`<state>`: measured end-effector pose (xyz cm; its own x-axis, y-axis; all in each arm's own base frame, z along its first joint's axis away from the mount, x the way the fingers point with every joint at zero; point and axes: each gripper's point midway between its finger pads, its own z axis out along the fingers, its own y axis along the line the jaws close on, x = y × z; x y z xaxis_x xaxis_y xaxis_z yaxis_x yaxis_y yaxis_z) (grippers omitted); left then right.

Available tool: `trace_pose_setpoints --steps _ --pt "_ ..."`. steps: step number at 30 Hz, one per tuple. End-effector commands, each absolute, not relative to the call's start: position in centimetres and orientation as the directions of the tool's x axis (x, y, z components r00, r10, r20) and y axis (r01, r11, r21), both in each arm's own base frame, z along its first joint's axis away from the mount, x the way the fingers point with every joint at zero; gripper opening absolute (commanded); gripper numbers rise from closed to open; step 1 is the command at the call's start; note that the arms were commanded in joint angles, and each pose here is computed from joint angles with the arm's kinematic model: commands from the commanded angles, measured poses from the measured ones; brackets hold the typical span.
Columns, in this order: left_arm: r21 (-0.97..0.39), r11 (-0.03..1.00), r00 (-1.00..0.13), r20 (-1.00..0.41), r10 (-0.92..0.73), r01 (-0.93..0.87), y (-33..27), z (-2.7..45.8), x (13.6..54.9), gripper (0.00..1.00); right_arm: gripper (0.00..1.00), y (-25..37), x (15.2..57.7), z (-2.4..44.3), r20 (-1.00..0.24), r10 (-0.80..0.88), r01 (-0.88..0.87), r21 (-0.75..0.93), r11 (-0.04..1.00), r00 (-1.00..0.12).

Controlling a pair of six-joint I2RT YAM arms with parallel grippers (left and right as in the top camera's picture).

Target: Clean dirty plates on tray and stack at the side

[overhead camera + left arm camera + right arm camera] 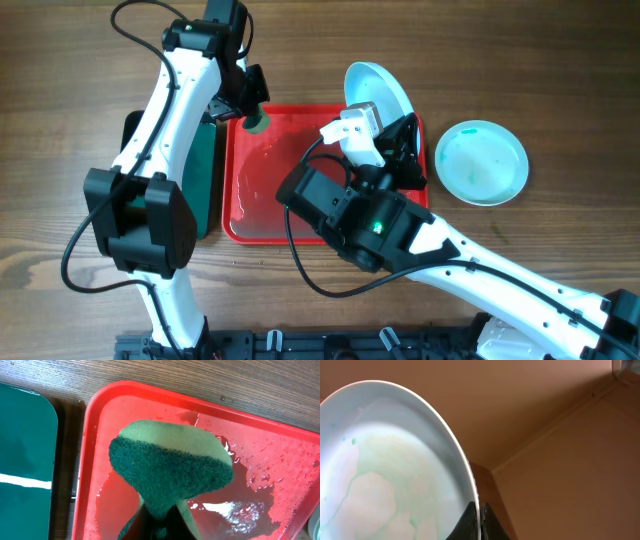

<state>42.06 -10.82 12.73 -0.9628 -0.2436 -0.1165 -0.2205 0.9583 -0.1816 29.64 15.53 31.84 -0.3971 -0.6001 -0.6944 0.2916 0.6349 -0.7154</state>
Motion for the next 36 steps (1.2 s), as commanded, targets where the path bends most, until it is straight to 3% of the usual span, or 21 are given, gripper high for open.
trace_pose_setpoints --steps 1,8,12,15,22,31,32,33,35,36 --pt "-0.196 0.959 -0.963 -0.136 -0.234 -0.205 -10.9 13.5 42.2 0.04 0.04 15.1 29.3 33.0 -0.71 -0.594 0.325 -0.703 0.632 -0.379" --pt "-0.112 0.967 -0.964 -0.116 -0.241 -0.229 -9.2 13.4 41.0 0.04 0.04 16.2 29.6 31.0 -0.732 -0.55 0.228 -0.662 0.714 -0.402" --pt "0.123 0.923 -0.929 -0.124 -0.35 -0.364 -1.7 15.2 38.3 0.04 0.04 17.3 29.7 29.3 -0.758 -0.492 0.147 -0.596 0.79 -0.428" --pt "0.213 0.876 -0.901 -0.119 -0.416 -0.433 2.2 15.7 36.9 0.04 0.04 17.8 29.7 28.6 -0.774 -0.457 0.121 -0.555 0.823 -0.439" --pt "0.248 0.798 -0.831 -0.065 -0.552 -0.549 7.4 13.8 35.2 0.04 0.04 19.0 30.2 27.0 -0.778 -0.401 0.039 -0.477 0.878 -0.483" --pt "0.233 0.795 -0.811 0.042 -0.584 -0.561 6.7 6.1 32.5 0.05 0.04 19.2 31.4 25.7 -0.778 -0.33 -0.008 -0.385 0.923 -0.534" --pt "0.233 0.794 -0.81 0.043 -0.585 -0.561 6.7 5.6 32.3 0.1 0.04 19.1 31.5 25.6 -0.778 -0.324 -0.009 -0.379 0.925 -0.538" --pt "0.232 0.794 -0.81 0.041 -0.585 -0.562 6.7 5.0 32.2 0.23 0.04 19.2 31.6 25.4 -0.775 -0.319 -0.017 -0.371 0.929 -0.545" --pt "0.232 0.794 -0.81 0.04 -0.585 -0.562 6.7 4.2 32.0 0.81 0.04 19.4 31.6 25.1 -0.769 -0.312 -0.035 -0.353 0.935 -0.558" --pt "0.23 0.794 -0.81 0.037 -0.585 -0.563 6.7 4.1 32.1 1.0 0.04 19.3 31.7 25.0 -0.769 -0.308 -0.036 -0.349 0.937 -0.56"
